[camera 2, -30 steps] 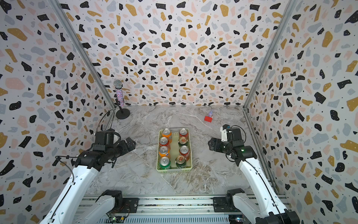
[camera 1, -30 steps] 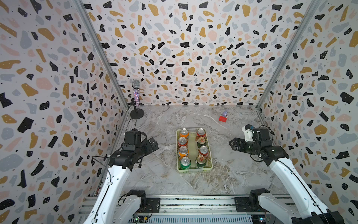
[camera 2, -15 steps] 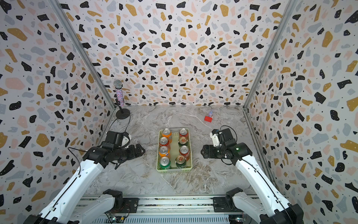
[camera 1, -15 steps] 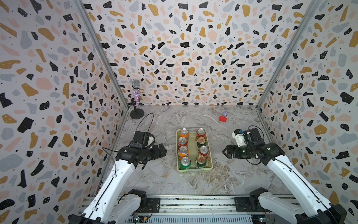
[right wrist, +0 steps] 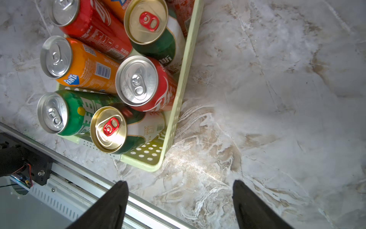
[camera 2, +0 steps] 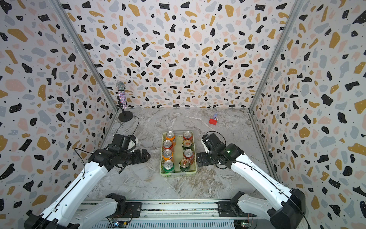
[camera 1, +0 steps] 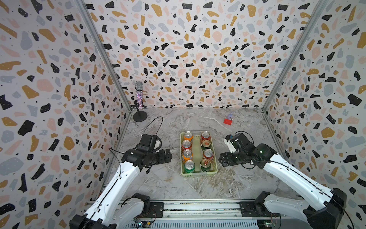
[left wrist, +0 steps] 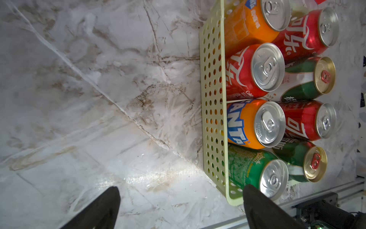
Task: Take out the drinks from the basket
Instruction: Pick up the drink from the basket.
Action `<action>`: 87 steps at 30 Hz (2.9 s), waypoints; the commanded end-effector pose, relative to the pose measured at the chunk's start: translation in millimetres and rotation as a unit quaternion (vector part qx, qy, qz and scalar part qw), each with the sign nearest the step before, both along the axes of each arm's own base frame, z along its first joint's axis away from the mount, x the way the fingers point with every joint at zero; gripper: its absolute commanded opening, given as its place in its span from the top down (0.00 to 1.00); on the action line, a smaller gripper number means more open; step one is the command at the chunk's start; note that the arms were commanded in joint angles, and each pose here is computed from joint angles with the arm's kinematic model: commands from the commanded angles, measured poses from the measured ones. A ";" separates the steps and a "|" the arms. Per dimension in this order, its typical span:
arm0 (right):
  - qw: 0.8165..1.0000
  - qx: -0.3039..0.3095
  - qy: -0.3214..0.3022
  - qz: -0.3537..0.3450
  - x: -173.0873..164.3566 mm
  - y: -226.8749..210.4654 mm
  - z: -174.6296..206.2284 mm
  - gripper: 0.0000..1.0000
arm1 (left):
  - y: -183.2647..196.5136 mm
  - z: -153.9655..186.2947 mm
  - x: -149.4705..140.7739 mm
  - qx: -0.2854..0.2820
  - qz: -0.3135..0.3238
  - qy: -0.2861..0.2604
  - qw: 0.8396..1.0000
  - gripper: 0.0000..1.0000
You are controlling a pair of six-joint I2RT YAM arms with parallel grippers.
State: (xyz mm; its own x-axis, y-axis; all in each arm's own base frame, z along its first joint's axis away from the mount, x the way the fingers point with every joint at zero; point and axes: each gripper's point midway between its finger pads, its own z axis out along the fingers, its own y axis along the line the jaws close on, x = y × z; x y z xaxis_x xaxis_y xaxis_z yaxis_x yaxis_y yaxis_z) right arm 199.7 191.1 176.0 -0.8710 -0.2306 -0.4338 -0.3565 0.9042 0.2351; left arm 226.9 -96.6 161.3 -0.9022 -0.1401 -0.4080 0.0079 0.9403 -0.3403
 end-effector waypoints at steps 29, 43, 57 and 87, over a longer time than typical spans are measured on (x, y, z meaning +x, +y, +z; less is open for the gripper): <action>0.998 -0.040 -0.025 0.029 11.0 89.7 -15.2 0.10 | 6.3 9.4 8.9 0.019 0.005 -0.036 0.999 0.00; 0.997 -0.079 -0.004 0.019 12.2 99.3 -46.9 0.17 | 2.8 11.7 7.5 0.008 0.000 -0.040 0.999 0.00; 0.995 -0.097 0.005 0.004 11.2 98.9 -73.8 0.32 | 1.2 14.8 7.0 0.002 -0.005 -0.046 0.999 0.00; 0.995 -0.072 -0.055 0.046 12.2 95.5 4.1 0.99 | -0.9 16.1 6.2 -0.006 -0.005 -0.050 0.999 0.00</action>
State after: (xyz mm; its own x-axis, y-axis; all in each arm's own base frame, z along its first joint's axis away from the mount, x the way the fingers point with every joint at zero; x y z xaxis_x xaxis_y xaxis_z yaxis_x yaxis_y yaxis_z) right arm 206.2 284.8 142.0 -0.8306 -0.3867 -0.4006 -0.4393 0.8972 0.0447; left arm 231.1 -94.1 172.9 -0.8712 -0.1427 -0.4697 0.0267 0.9416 -0.3357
